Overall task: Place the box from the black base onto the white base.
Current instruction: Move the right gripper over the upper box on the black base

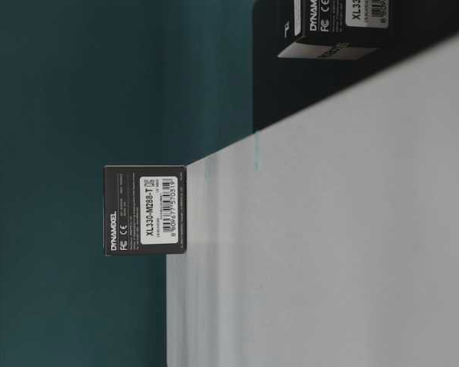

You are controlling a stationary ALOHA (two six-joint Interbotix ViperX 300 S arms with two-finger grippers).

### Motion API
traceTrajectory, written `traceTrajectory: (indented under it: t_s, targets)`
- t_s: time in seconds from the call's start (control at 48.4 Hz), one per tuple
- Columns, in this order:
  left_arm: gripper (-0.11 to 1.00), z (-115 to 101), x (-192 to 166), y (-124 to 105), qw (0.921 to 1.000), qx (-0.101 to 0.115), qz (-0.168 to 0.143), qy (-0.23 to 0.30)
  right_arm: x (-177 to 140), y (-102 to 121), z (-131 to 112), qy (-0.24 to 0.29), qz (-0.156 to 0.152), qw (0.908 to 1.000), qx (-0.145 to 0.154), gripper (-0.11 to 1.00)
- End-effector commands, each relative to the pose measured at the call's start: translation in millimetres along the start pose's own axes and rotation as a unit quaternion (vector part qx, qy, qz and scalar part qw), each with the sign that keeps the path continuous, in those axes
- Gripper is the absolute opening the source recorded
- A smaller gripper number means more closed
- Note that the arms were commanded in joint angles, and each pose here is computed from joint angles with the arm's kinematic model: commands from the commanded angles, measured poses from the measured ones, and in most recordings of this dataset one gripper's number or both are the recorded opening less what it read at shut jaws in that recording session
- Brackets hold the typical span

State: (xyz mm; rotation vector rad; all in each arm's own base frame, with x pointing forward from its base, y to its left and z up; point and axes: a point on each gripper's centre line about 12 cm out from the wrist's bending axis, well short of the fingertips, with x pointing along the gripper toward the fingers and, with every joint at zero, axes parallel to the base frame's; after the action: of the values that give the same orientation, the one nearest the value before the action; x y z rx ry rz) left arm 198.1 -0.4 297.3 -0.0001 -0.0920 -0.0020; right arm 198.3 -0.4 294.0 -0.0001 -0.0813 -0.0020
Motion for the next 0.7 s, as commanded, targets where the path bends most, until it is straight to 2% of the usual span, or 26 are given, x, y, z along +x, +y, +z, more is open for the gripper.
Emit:
traceTrajectory:
  t_s: [0.0,0.062,0.124,0.227,0.372,0.475,0.682]
  targets:
    - [0.14,11.3,4.8,-0.8,1.0000,0.004,-0.003,-0.005,3.3,-0.8,6.2,-0.006,-0.002,1.0000,0.007,0.14]
    - [0.13,16.3,5.6,-1.1,1.0000,0.007,-0.003,-0.005,4.6,-1.8,4.7,0.021,-0.007,0.9993,0.030,0.13]
    - [0.04,17.8,6.1,-1.0,1.0000,0.007,-0.003,0.003,5.4,-1.5,1.7,0.060,-0.008,0.9972,0.045,0.04]
    - [-0.03,17.6,5.3,-0.9,0.9998,0.005,-0.003,0.018,5.6,1.1,-0.6,0.112,-0.002,0.9926,0.047,0.01]
    - [-0.04,20.8,3.1,-0.8,0.9997,0.005,-0.003,0.023,4.1,7.0,-5.6,0.174,0.011,0.9836,0.047,0.01]
    - [-0.04,23.1,2.3,-0.5,0.9998,0.005,-0.002,0.021,2.0,12.8,-13.5,0.227,0.025,0.9726,0.044,0.02]
    - [-0.04,25.1,2.3,-0.5,0.9998,0.004,-0.002,0.019,-2.5,16.5,-37.5,0.329,0.031,0.9431,0.041,0.04]
